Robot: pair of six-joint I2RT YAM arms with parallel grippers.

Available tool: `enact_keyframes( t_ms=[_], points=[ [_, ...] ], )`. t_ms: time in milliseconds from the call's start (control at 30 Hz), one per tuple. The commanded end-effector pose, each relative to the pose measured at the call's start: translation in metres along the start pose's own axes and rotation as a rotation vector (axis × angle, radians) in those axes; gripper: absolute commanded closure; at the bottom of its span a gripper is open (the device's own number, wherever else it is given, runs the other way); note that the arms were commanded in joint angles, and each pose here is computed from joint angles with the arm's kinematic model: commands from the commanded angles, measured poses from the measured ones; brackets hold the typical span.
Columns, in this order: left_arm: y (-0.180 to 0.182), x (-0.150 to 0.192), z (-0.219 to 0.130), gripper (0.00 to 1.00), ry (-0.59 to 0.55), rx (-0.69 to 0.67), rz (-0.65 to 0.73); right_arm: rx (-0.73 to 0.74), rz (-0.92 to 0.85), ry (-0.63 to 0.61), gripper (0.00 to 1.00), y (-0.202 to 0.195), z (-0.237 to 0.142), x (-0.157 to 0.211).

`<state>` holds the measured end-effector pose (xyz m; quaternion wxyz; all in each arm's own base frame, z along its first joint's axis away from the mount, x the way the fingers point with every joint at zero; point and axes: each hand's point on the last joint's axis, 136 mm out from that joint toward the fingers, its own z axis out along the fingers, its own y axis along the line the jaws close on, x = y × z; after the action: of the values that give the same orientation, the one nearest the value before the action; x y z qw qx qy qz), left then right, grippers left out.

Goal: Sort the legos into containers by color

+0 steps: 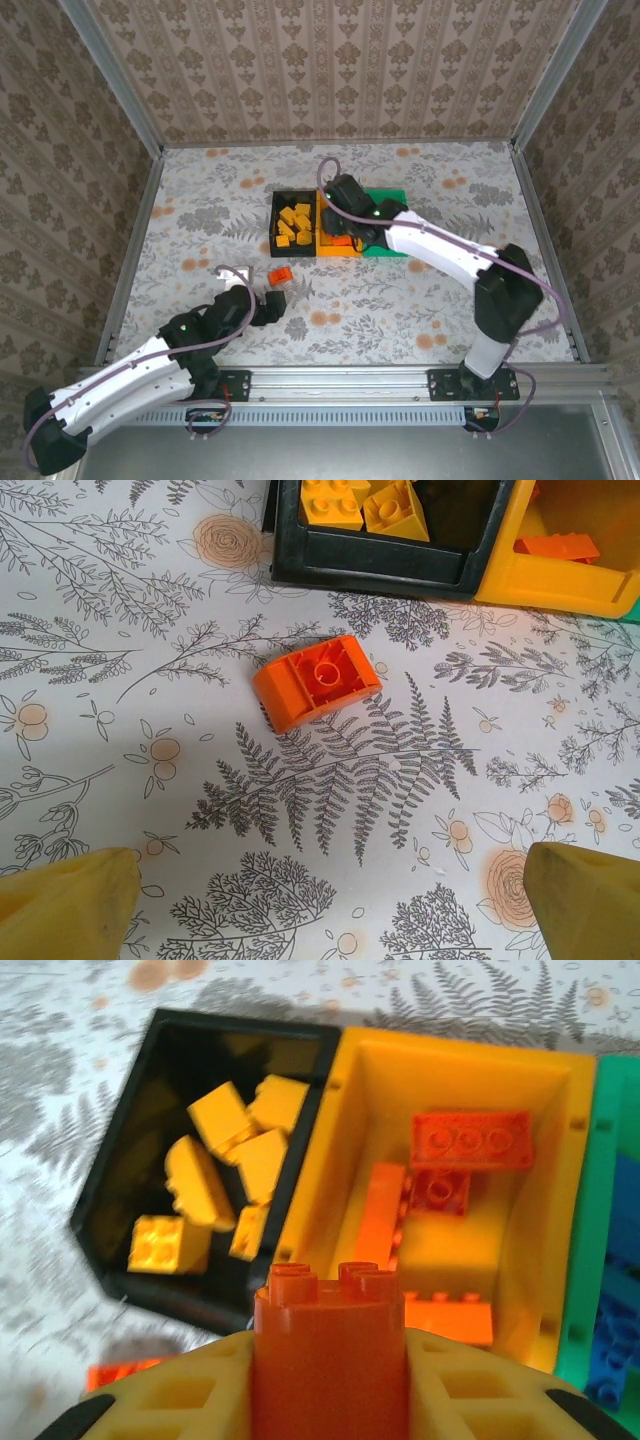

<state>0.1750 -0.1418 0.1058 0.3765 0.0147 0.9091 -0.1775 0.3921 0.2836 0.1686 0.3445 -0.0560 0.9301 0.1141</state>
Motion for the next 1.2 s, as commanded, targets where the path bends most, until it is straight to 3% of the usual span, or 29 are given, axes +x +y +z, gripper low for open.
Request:
enact_keyframes(
  t_ms=[0, 200, 333, 467, 700, 967, 1167],
  points=[
    [0.0, 0.0, 0.001, 0.0, 0.001, 0.005, -0.03, 0.109, 0.039, 0.065, 0.64, -0.021, 0.029, 0.007],
    [0.002, 0.004, 0.002, 0.0, 0.011, -0.004, -0.038, 0.144, 0.093, 0.069, 0.61, -0.022, 0.061, 0.004],
    [0.002, 0.004, 0.003, 0.0, 0.014, -0.005, -0.037, 0.15, 0.123, 0.081, 0.54, -0.021, 0.069, 0.006],
    [-0.003, 0.0, 0.002, 0.0, 0.018, 0.004, -0.018, 0.126, 0.14, 0.052, 0.34, -0.016, 0.06, -0.005],
    [-0.014, -0.017, 0.006, 0.0, 0.036, -0.046, 0.089, 0.063, 0.14, -0.017, 0.24, -0.008, 0.015, -0.012],
    [-0.02, -0.027, 0.068, 0.0, 0.135, -0.213, 0.241, 0.013, 0.132, -0.031, 0.21, -0.013, -0.023, 0.023],
    [-0.01, -0.031, 0.112, 0.01, 0.152, -0.289, 0.225, 0.019, 0.148, -0.048, 0.2, -0.03, -0.042, 0.038]
  ],
)
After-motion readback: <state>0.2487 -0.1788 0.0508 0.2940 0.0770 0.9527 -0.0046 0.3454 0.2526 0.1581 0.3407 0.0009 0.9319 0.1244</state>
